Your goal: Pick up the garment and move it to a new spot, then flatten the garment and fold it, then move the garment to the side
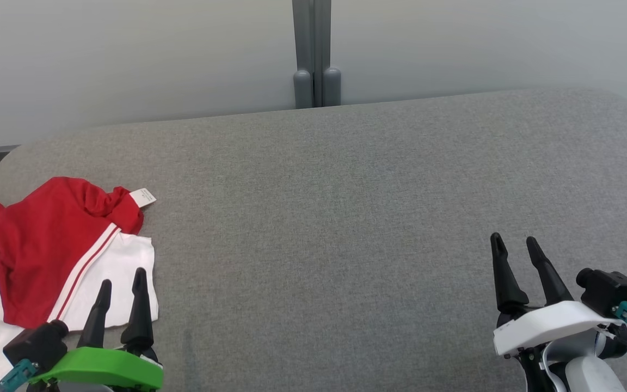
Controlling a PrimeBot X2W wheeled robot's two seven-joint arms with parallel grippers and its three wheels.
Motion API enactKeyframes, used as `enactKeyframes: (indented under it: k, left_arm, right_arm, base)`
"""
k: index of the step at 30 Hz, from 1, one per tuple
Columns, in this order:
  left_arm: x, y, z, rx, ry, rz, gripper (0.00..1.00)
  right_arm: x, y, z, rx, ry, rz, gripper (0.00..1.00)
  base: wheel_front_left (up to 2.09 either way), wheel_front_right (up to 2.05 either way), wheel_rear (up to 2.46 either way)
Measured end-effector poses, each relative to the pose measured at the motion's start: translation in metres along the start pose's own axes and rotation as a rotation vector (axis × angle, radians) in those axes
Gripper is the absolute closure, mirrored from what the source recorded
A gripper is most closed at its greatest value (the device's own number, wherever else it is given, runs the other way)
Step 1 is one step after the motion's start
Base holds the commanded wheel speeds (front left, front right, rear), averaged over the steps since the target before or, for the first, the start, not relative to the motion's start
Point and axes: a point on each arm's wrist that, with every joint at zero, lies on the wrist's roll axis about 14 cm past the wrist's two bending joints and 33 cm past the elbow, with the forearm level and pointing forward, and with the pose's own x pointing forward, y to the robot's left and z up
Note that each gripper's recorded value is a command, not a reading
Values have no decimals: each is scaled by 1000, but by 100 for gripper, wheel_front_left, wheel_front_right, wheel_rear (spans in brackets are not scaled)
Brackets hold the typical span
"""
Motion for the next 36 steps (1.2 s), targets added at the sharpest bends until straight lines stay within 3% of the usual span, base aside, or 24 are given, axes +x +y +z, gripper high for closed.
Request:
enactKeyframes:
  k: [18, 36]
  left_arm:
    - [-7, 4, -5, 187, 9, -16, 0]
    - [-10, 9, -6, 323, 7, -21, 0]
  right_arm:
    - [-1, 1, 6, -177, -30, 18, 0]
    - [-5, -4, 0, -248, -27, 14, 0]
  base:
    - [0, 0, 0]
    - [0, 0, 0]
